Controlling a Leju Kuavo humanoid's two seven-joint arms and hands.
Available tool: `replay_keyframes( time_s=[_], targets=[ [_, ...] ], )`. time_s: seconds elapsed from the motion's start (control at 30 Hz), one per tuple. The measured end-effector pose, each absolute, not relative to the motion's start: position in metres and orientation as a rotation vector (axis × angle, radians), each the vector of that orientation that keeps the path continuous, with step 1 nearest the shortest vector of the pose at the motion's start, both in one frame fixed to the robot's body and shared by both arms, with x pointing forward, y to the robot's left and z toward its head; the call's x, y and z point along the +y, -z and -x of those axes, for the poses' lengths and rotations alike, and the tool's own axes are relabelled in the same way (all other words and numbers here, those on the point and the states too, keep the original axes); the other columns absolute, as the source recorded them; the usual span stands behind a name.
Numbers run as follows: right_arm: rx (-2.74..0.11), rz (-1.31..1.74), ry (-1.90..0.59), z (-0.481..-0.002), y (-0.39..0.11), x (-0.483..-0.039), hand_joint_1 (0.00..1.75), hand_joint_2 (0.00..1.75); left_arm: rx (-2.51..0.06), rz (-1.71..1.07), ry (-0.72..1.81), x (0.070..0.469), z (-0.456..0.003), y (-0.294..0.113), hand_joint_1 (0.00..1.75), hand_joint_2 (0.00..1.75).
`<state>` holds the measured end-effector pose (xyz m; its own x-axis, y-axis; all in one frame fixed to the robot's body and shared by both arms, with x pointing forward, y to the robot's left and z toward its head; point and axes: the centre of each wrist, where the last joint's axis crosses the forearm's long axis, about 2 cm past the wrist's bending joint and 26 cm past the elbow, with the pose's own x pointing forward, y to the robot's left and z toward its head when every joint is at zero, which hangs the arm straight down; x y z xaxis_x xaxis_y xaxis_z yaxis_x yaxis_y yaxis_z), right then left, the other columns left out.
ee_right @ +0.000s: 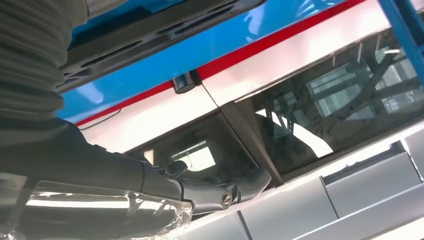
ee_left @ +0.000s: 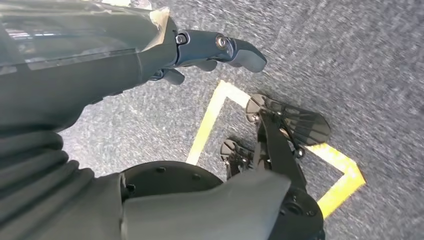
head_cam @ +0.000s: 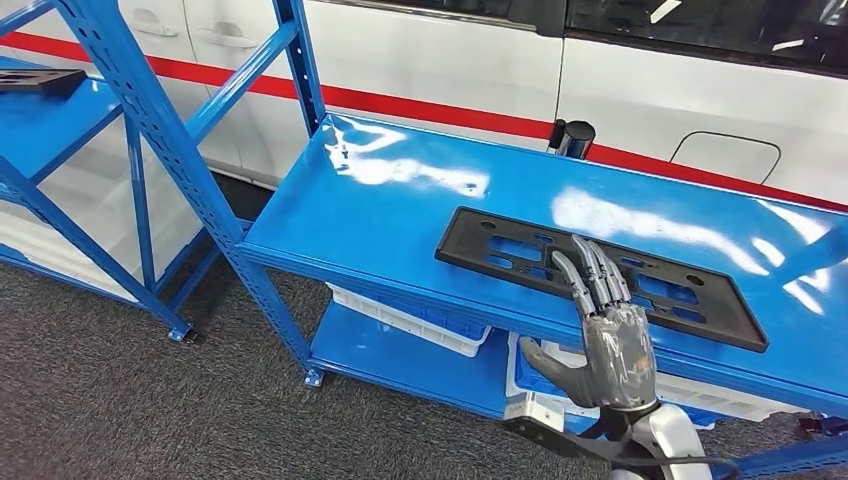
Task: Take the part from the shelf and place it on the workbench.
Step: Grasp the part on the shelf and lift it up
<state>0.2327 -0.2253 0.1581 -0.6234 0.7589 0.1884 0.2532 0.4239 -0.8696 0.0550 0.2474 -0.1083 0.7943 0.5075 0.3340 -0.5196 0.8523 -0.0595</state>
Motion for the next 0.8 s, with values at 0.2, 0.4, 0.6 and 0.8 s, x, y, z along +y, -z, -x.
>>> replay_keyframes(
  time_s=[0.2,0.4,0.6,0.8],
  targets=[
    [-2.010,0.923,-1.178,-0.280,-0.150,-0.220,0.00,1.75,-0.327,-0.023,-0.508,0.245,-0.067,0.106,0.00,1.75],
    [-1.943,0.954,-1.200,-0.307,-0.142,-0.214,0.00,1.75,-0.333,-0.010,-0.485,0.248,-0.074,0.105,0.00,1.75],
    [-1.876,0.989,-1.206,-0.327,-0.138,-0.210,0.00,1.75,-0.335,0.001,-0.459,0.251,-0.080,0.105,0.00,1.75],
    [-1.837,1.016,-1.196,-0.343,-0.135,-0.210,0.00,1.75,-0.294,0.007,-0.423,0.255,-0.096,0.102,0.00,1.75]
  ],
)
